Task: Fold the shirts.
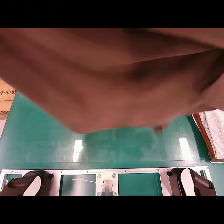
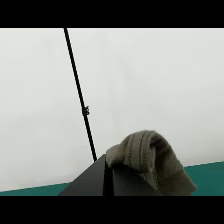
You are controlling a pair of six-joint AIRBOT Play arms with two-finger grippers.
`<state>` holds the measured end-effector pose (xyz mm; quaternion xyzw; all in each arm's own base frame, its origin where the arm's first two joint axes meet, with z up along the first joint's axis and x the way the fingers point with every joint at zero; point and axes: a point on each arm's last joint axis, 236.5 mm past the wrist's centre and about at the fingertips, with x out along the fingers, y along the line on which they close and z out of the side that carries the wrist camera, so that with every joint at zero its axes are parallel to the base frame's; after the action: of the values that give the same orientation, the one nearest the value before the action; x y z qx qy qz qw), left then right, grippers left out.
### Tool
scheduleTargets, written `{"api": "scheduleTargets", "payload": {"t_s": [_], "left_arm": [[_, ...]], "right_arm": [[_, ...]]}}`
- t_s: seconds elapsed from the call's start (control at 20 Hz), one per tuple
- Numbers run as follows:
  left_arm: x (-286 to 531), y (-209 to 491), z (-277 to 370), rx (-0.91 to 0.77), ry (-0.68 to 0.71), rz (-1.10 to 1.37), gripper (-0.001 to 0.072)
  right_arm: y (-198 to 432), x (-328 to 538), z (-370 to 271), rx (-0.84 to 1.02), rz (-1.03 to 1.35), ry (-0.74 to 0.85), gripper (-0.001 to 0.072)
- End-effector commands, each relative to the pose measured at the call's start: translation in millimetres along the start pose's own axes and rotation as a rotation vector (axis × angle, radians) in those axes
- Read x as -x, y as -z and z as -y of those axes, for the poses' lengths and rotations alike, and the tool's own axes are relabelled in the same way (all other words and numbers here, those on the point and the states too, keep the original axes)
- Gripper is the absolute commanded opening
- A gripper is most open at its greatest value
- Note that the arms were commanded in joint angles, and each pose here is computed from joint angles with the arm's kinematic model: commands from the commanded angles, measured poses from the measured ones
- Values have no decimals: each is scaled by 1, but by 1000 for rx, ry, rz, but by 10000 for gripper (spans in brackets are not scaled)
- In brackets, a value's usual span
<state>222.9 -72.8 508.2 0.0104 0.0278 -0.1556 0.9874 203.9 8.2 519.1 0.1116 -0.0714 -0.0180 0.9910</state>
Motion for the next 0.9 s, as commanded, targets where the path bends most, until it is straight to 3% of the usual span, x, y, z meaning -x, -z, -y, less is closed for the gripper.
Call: {"api": "scheduleTargets", "payload": {"t_s": [0.0, 0.3, 0.55, 0.8, 0.85], "left_arm": [[-30, 14, -28, 15, -59, -70, 20], [-197, 180, -55, 261, 155, -482, 20], [-307, 343, -83, 545, 177, -666, 20], [-376, 416, -59, 522, 170, -650, 22], [-381, 427, -53, 523, 171, -660, 80]], "right_arm": [[29, -22, 19, -72, -79, 8, 16], [216, -138, 79, -371, -407, -126, 16], [417, -208, 110, -369, -667, -37, 16], [538, -257, 129, -392, -841, 20, 17], [546, -263, 132, -397, -856, 19, 67]]}}
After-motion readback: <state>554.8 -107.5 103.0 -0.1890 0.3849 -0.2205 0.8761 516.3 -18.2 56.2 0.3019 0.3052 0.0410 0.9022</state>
